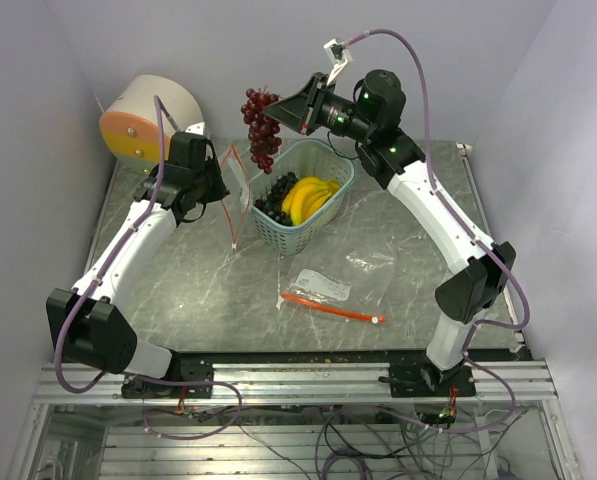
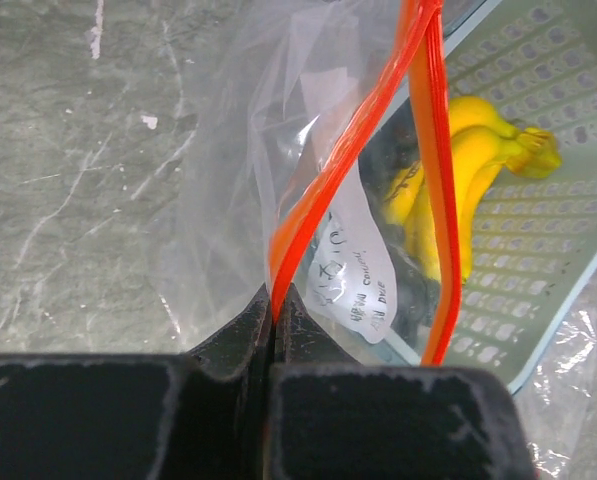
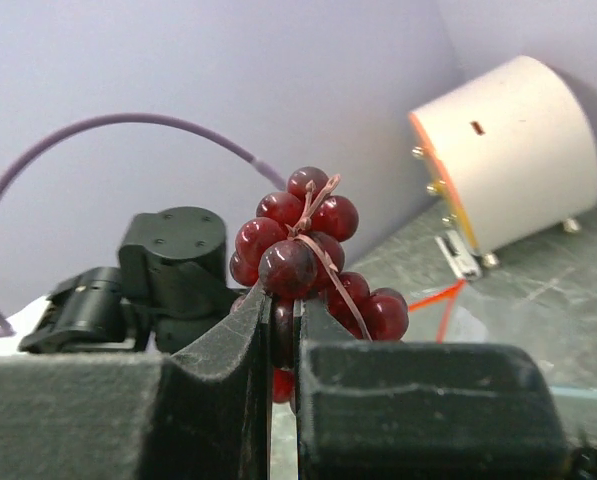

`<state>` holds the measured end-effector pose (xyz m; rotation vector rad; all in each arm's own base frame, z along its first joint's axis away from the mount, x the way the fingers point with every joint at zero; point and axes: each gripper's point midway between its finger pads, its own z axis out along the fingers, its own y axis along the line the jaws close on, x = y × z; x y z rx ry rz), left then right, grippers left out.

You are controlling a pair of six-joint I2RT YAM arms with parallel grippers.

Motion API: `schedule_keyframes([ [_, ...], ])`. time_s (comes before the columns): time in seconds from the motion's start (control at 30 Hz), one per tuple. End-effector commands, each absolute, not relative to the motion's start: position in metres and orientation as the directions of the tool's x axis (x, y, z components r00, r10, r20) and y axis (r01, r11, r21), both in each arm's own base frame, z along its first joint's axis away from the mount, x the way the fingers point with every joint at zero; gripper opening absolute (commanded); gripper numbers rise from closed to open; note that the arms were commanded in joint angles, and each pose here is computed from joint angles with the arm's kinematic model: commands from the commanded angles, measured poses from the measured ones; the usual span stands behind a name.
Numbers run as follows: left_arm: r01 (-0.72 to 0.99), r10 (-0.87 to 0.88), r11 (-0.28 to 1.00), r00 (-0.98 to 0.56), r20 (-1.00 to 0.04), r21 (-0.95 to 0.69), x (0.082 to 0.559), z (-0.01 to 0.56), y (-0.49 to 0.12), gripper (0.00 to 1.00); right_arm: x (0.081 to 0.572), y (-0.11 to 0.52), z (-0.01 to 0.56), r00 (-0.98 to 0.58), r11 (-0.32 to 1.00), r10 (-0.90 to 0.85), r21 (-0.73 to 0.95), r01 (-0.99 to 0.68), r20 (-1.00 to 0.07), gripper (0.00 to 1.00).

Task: Place the food in the zip-top bag and seal the zipper
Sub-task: Place the fake fruit in the zipper food storage bag.

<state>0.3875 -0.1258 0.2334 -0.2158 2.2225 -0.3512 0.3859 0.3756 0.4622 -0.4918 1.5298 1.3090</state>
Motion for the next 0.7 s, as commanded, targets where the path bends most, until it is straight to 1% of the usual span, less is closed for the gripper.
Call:
schedule_keyframes([
  [0.0, 0.002, -0.336, 0.910, -0.583, -0.740, -0.415, 0.393, 0.256, -0.140, 0.07, 0.361, 0.390, 0.494, -0.423, 0.150, 0.371, 0.503, -0.851, -0.827, 0.00],
  [0.2, -0.009, -0.347, 0.909, -0.569, -0.746, -0.416, 0.390, 0.263, -0.135, 0.07, 0.347, 0.412, 0.485, -0.472, 0.092, 0.357, 0.534, -0.841, -0.806, 0.00],
  [0.4, -0.014, -0.367, 0.900, -0.562, -0.741, -0.435, 0.386, 0.267, -0.133, 0.07, 0.342, 0.428, 0.458, -0.531, 0.081, 0.350, 0.590, -0.803, -0.772, 0.00],
  [0.67, -0.008, -0.410, 0.872, -0.557, -0.722, -0.489, 0.376, 0.277, -0.135, 0.07, 0.363, 0.423, 0.389, -0.576, 0.247, 0.356, 0.668, -0.702, -0.736, 0.00],
])
